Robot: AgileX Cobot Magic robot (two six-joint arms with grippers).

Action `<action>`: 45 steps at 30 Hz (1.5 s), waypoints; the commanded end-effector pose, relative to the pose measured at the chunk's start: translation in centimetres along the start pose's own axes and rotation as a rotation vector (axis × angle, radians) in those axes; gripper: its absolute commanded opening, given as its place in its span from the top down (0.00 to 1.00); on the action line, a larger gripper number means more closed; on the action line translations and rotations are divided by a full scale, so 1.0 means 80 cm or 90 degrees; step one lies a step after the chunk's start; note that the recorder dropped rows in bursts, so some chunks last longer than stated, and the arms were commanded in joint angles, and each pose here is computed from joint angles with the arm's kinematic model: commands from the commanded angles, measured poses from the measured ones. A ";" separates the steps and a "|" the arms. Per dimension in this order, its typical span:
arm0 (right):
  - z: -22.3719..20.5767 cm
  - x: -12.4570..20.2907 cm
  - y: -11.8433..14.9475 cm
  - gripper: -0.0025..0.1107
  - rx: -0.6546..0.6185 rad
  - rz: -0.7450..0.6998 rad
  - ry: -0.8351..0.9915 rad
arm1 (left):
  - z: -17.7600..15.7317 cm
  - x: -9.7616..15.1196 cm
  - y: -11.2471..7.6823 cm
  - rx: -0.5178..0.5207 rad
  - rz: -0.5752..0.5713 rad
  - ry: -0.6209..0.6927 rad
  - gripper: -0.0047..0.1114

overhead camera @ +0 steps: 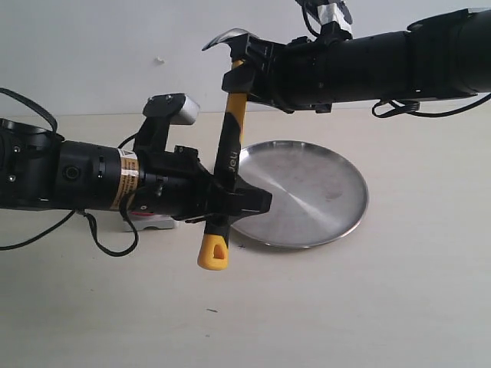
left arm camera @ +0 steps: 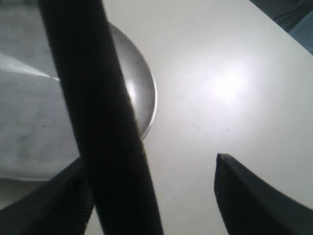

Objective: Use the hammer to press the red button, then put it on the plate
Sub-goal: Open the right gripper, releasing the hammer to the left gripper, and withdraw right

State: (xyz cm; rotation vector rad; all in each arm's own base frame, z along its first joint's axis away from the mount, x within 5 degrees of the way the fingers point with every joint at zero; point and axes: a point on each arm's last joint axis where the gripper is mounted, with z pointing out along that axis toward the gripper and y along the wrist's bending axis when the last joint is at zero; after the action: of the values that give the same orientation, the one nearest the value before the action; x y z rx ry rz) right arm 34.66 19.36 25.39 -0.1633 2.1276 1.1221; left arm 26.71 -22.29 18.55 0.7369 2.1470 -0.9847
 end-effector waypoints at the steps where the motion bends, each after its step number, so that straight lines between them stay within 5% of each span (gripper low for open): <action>1: -0.007 -0.011 0.016 0.98 -0.035 0.004 -0.020 | 0.002 0.002 0.003 -0.022 -0.009 0.010 0.39; 16: -0.007 -0.011 0.015 0.98 -0.031 0.004 -0.021 | 0.002 -0.001 0.008 -0.050 0.006 0.024 0.41; 22: -0.007 -0.011 0.015 0.98 -0.031 0.004 -0.021 | 0.002 -0.001 0.008 -0.050 0.006 0.025 0.96; 26: -0.007 -0.011 0.015 0.96 -0.030 0.012 -0.021 | 0.002 -0.001 0.008 -0.050 0.006 0.025 0.96; 34: -0.007 -0.009 0.011 0.55 -0.012 0.066 -0.007 | -0.020 -0.021 -0.006 -0.058 0.028 -0.015 0.96; 45: -0.007 -0.006 0.009 0.49 0.001 0.121 0.004 | -0.048 -0.042 -0.020 -0.083 0.029 -0.065 0.96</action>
State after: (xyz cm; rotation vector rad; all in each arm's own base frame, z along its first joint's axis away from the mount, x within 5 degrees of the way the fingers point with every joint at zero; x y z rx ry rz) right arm 34.65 19.12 25.67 0.0473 2.1915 1.2003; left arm 26.72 -20.67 22.55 0.6625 2.1073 -0.8023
